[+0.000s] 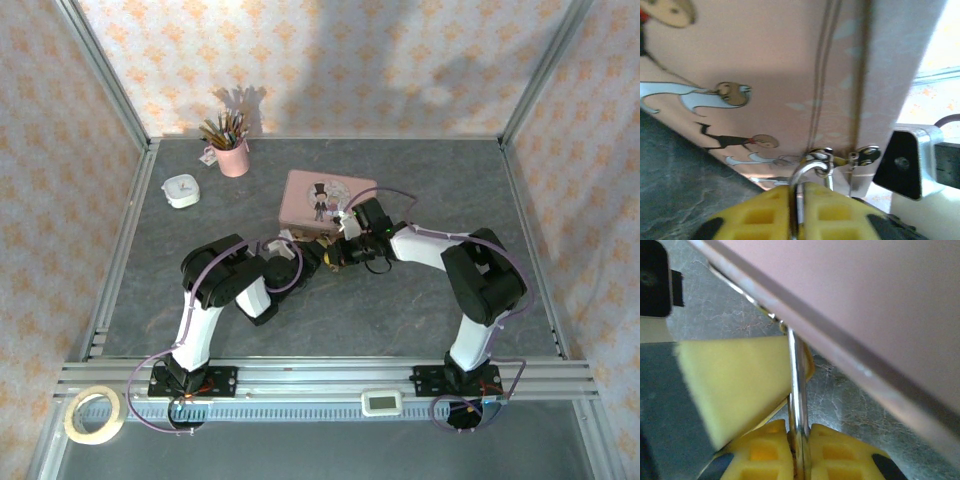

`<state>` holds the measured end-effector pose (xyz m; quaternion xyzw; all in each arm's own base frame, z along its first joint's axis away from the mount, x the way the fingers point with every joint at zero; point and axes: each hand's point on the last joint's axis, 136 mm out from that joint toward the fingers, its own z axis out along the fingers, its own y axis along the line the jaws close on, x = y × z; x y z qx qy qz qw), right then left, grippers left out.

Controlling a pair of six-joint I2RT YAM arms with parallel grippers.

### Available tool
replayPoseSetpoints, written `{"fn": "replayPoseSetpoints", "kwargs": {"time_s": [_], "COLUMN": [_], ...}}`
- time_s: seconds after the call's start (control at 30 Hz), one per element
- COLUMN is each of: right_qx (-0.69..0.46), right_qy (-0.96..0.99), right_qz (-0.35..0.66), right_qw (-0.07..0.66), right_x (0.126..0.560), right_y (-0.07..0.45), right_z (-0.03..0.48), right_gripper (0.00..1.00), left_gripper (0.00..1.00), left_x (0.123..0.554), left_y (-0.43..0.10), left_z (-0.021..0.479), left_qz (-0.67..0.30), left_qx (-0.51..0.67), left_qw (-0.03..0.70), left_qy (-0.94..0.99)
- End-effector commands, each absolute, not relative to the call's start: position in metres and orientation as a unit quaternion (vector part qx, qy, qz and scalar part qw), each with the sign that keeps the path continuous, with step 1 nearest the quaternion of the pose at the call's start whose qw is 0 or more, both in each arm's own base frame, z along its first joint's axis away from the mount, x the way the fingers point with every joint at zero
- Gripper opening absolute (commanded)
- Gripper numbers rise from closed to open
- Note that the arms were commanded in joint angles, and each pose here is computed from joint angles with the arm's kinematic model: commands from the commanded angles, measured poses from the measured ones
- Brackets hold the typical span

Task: Unlock a padlock with a key

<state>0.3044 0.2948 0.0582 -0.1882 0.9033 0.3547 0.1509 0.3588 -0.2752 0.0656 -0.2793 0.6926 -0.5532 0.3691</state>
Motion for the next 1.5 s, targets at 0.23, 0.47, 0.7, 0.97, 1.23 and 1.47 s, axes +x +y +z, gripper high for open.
{"fn": "replayPoseSetpoints", "kwargs": {"time_s": [0.23, 0.47, 0.7, 0.97, 1.23, 1.47], "right_qx": [-0.220, -0.211, -0.215, -0.216, -0.207, -0.211], "right_qy": [0.883, 0.891, 0.898, 0.915, 0.916, 0.905], "right_qz": [0.365, 0.338, 0.309, 0.254, 0.256, 0.292], "right_qw": [0.198, 0.218, 0.227, 0.226, 0.231, 0.227], "right_x": [0.308, 0.308, 0.303, 0.293, 0.297, 0.294], "right_y": [0.304, 0.291, 0.282, 0.279, 0.282, 0.290], "right_z": [0.092, 0.098, 0.093, 0.062, 0.049, 0.054], "right_gripper": [0.28, 0.44, 0.47, 0.46, 0.34, 0.02], "left_gripper": [0.00, 0.00, 0.00, 0.00, 0.00, 0.00], "left_x": [0.354, 0.356, 0.356, 0.356, 0.356, 0.354], "left_y": [-0.280, -0.278, -0.278, -0.279, -0.277, -0.274], "left_z": [0.079, 0.077, 0.077, 0.078, 0.080, 0.081], "left_qz": [-0.570, -0.566, -0.565, -0.562, -0.561, -0.563], "left_qx": [-0.257, -0.257, -0.256, -0.254, -0.253, -0.256], "left_qw": [0.378, 0.379, 0.379, 0.379, 0.381, 0.383], "left_qy": [0.683, 0.685, 0.686, 0.690, 0.690, 0.686]}}
